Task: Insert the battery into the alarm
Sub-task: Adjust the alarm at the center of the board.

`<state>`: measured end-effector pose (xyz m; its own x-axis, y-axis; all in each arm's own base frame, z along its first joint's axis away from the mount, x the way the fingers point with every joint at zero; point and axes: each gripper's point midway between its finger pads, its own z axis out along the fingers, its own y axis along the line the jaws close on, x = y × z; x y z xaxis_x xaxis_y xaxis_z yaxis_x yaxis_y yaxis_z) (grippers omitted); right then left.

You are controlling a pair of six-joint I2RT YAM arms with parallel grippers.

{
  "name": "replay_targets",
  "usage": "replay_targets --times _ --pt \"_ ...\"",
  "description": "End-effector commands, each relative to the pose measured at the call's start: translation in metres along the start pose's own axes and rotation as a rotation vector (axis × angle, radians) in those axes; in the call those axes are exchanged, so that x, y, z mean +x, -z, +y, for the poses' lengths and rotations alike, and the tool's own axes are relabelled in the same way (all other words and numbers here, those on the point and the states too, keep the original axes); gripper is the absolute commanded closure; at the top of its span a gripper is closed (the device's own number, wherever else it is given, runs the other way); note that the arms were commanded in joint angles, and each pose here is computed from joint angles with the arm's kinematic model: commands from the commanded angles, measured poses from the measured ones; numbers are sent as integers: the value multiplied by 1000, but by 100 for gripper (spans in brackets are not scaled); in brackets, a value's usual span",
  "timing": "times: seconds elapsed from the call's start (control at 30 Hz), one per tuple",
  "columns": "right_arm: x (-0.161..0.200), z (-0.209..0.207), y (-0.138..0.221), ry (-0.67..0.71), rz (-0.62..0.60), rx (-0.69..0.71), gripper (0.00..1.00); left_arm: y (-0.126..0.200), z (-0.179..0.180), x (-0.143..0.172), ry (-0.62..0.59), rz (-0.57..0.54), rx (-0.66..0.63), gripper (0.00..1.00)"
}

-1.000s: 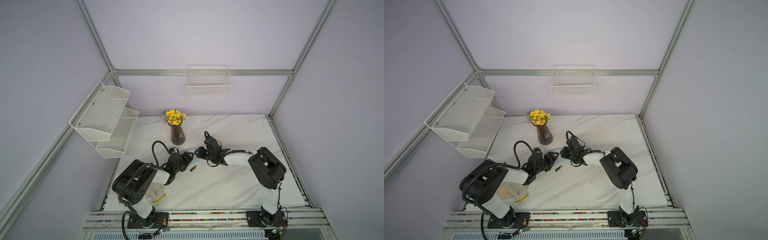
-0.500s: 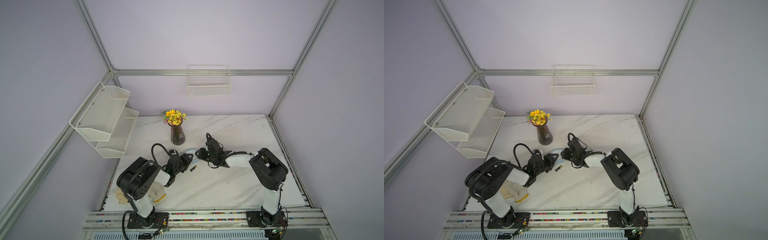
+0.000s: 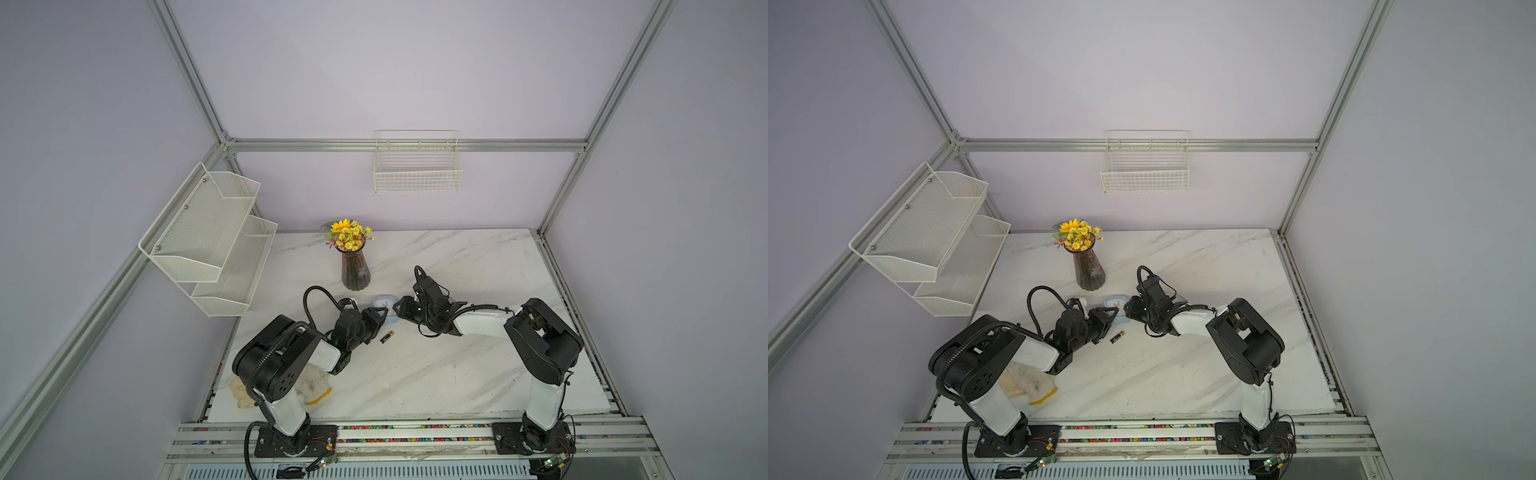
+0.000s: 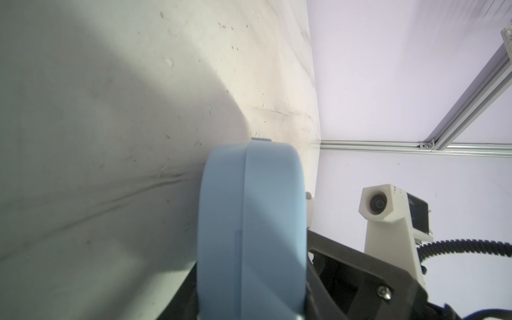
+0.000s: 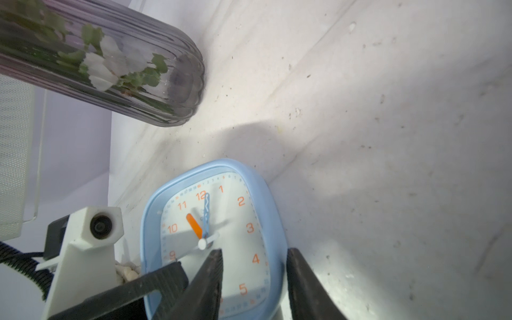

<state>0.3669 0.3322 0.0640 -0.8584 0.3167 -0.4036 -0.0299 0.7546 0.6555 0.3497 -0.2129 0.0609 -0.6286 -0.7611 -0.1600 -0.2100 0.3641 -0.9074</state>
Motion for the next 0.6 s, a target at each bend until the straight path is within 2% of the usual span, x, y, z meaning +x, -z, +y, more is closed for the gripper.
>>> replay_targets --times 0.0,0.13,0.23,0.57 --pt "-6 -6 15 8 -43 53 57 4 -11 -3 -47 -18 20 66" --pt "-16 -16 26 31 -100 123 56 9 -17 -4 -98 -31 0 70" --pt "-22 -27 33 43 -135 188 55 14 -27 -4 -180 -48 -39 72" --pt "-26 -62 42 3 -149 290 58 47 -80 -1 -613 -158 -202 73"
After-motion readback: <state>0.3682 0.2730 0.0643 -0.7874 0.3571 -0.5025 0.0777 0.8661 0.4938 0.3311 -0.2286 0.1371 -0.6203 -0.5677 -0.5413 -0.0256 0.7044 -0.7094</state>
